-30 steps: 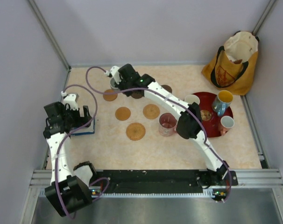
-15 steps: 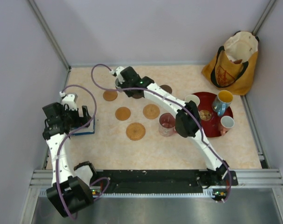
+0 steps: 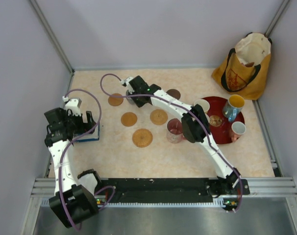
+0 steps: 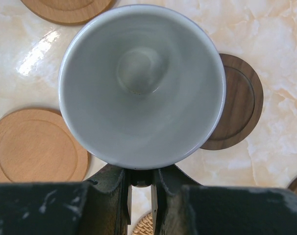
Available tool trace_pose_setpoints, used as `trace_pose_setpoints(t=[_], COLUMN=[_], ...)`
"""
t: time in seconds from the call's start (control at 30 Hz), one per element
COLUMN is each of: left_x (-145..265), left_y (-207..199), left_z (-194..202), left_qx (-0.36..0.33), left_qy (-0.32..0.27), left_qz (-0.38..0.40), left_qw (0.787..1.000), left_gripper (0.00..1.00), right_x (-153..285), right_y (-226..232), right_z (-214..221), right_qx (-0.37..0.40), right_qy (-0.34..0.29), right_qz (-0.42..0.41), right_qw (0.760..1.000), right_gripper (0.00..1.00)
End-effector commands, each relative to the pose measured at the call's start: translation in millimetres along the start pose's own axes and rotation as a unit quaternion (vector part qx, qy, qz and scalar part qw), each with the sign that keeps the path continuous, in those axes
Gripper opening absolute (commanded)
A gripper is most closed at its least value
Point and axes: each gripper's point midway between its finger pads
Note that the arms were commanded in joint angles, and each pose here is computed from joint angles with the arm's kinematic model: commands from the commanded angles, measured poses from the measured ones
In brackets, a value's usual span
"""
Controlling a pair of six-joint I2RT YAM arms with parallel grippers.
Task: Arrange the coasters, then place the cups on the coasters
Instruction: Place the cup at the center of the board.
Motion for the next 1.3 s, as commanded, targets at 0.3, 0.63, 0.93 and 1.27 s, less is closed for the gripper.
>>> trace_pose_setpoints(t=[0.3, 0.63, 0.93, 1.27], left_x=[2.2, 3.0, 2.7, 2.1], left_y=[1.4, 2.6, 2.9, 3.8], left_z=[-9.5, -9.1, -8.2, -7.7], left_qx=[-0.019, -0.016, -0.015, -0.014], left_qy=[-0.024, -0.024, -0.023, -0.022], left_qz=[0.0, -0.002, -0.002, -0.002], left_qw=[1.0, 1.0, 1.0, 1.0], left_gripper=[0.97, 0.96, 0.96, 0.96], right_x=[5.8, 5.4, 10.4, 33.7], right_y=[6.0, 6.1, 9.2, 21.3], right_z=[-23.3, -21.1, -20.3, -8.0], right_qx=[-0.006, -0.004, 0.002, -0.001], right_qy=[-0.04, -0.037, -0.034, -0.015], right_qz=[-0.019, -0.022, -0.033, -0.059], right_qw=[0.999, 0.999, 0.999, 0.998], right_gripper=[0.04, 0.15, 0.48, 0.57])
Point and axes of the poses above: each gripper's point midway between its finger pads, its own x axis back along the fingers, its own y axis along the line the jaws close on, z = x × y, and after that the axes turned 8 degrees about -x, right-handed
